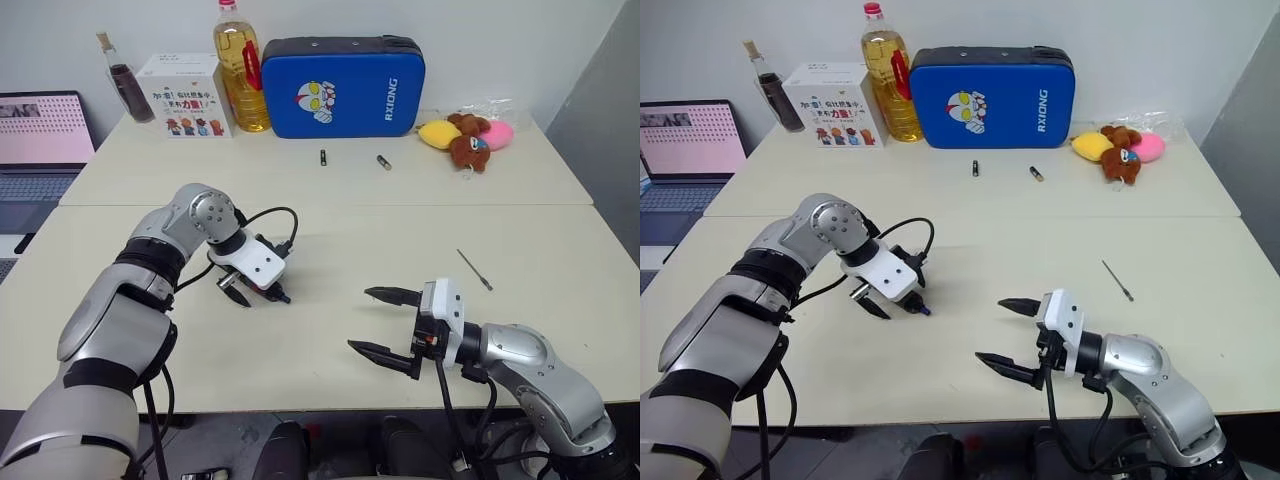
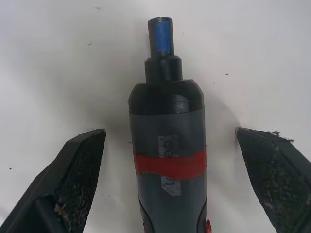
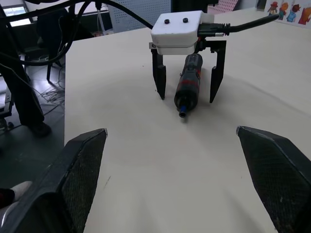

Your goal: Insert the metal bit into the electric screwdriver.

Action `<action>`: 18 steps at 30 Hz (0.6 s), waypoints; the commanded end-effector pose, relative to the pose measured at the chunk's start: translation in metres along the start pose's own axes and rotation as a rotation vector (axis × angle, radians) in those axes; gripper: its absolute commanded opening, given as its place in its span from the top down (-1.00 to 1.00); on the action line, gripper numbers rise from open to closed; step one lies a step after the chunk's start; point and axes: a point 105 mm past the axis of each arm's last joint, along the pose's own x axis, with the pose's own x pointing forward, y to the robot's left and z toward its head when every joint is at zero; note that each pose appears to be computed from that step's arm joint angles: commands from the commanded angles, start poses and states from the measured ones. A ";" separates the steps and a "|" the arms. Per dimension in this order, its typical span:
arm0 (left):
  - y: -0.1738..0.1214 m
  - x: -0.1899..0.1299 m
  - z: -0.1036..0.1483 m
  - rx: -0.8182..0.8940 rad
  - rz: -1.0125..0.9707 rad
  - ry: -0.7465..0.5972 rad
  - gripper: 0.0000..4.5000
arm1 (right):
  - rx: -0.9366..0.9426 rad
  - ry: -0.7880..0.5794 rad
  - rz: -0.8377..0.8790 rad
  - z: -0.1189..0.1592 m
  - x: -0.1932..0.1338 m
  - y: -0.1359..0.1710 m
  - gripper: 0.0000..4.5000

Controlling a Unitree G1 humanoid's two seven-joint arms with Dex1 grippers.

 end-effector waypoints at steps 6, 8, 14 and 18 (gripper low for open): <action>0.007 0.006 0.014 0.069 -0.019 0.012 -1.00 | -0.029 -0.036 0.014 0.014 0.001 0.006 -1.00; 0.005 0.006 0.014 0.075 -0.036 0.030 -1.00 | -0.030 -0.038 0.005 0.015 0.001 0.005 -1.00; 0.004 0.004 0.004 0.058 -0.045 0.117 -1.00 | -0.021 -0.041 -0.012 0.015 0.000 0.003 -1.00; 0.001 -0.001 -0.007 0.031 -0.049 0.162 -1.00 | -0.017 -0.036 -0.008 0.014 -0.001 0.004 -1.00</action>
